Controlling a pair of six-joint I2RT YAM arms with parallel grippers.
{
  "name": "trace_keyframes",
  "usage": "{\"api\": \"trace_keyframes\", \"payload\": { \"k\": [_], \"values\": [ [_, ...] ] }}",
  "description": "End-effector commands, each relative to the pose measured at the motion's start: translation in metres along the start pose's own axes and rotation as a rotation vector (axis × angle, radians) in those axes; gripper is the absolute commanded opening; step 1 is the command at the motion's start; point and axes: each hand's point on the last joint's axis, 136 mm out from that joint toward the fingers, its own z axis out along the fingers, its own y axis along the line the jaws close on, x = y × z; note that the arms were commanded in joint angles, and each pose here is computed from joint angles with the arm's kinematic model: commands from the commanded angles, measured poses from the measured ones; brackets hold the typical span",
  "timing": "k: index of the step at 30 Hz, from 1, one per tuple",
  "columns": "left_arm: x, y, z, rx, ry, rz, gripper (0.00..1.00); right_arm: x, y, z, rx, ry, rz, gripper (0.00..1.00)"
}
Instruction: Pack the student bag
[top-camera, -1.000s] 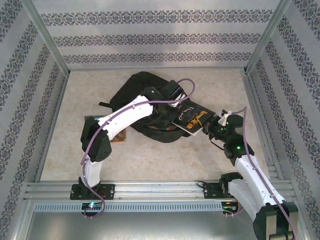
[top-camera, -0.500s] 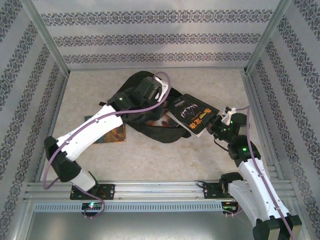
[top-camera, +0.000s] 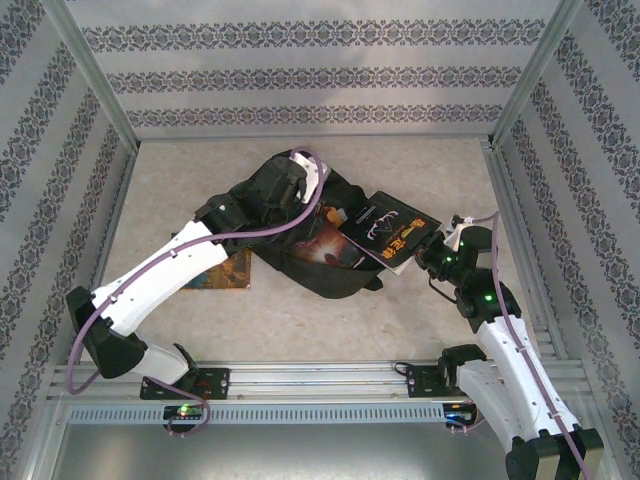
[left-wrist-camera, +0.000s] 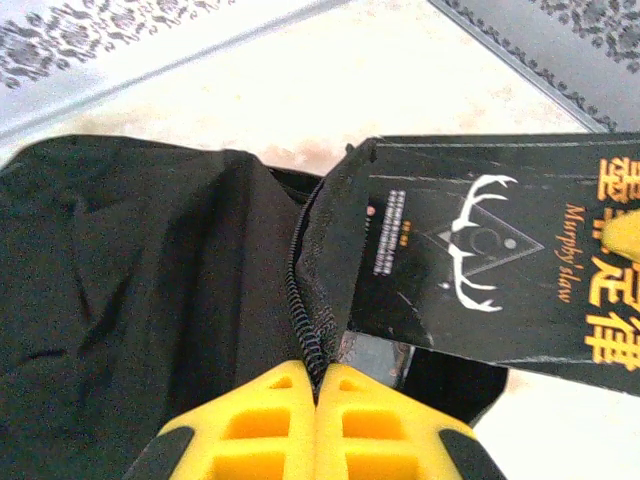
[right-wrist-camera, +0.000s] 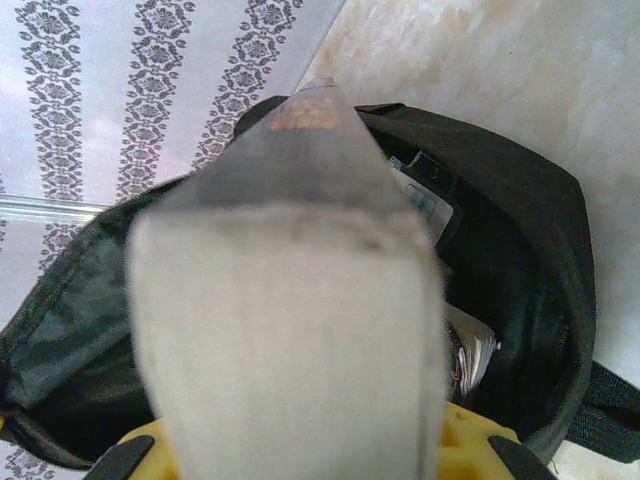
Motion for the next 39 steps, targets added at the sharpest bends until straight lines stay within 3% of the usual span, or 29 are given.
{"api": "trace_keyframes", "payload": {
  "k": [1, 7, 12, 15, 17, 19, 22, 26, 29, 35, 39],
  "values": [
    [-0.05, 0.007, -0.029, -0.01, -0.214, -0.015, 0.0, -0.02, 0.051, -0.019, -0.133, -0.083, -0.086, 0.0],
    [-0.067, -0.014, -0.031, 0.124, -0.303, -0.048, 0.0, -0.007, 0.046, 0.003, -0.111, 0.039, 0.058, 0.0],
    [-0.067, -0.024, -0.035, 0.187, -0.297, -0.055, 0.01, 0.005, 0.036, 0.022, -0.047, 0.116, 0.256, 0.0],
    [-0.055, -0.031, -0.036, 0.234, -0.241, -0.043, 0.09, 0.007, 0.032, 0.037, -0.077, 0.128, 0.41, 0.0],
    [-0.046, -0.034, -0.035, 0.247, -0.198, -0.038, 0.2, 0.006, 0.037, 0.045, -0.098, 0.134, 0.444, 0.0],
    [-0.038, -0.031, -0.033, 0.23, -0.156, -0.026, 0.45, -0.001, 0.058, 0.048, -0.141, 0.13, 0.374, 0.0],
    [-0.036, -0.019, -0.025, 0.163, -0.094, -0.017, 0.68, -0.006, 0.082, 0.052, -0.179, 0.143, 0.28, 0.0],
    [-0.032, -0.015, -0.002, 0.129, 0.024, -0.004, 0.81, -0.004, 0.097, 0.057, -0.21, 0.182, 0.227, 0.0],
    [-0.039, -0.016, 0.011, 0.114, 0.045, -0.041, 0.85, -0.001, 0.102, 0.054, -0.221, 0.19, 0.18, 0.0],
    [-0.03, -0.03, 0.045, 0.16, 0.149, -0.119, 0.84, 0.007, 0.114, 0.049, -0.248, 0.224, 0.101, 0.0],
    [-0.035, -0.037, 0.06, 0.187, 0.148, -0.156, 0.84, 0.011, 0.117, 0.051, -0.254, 0.237, 0.085, 0.0]
  ]
}}
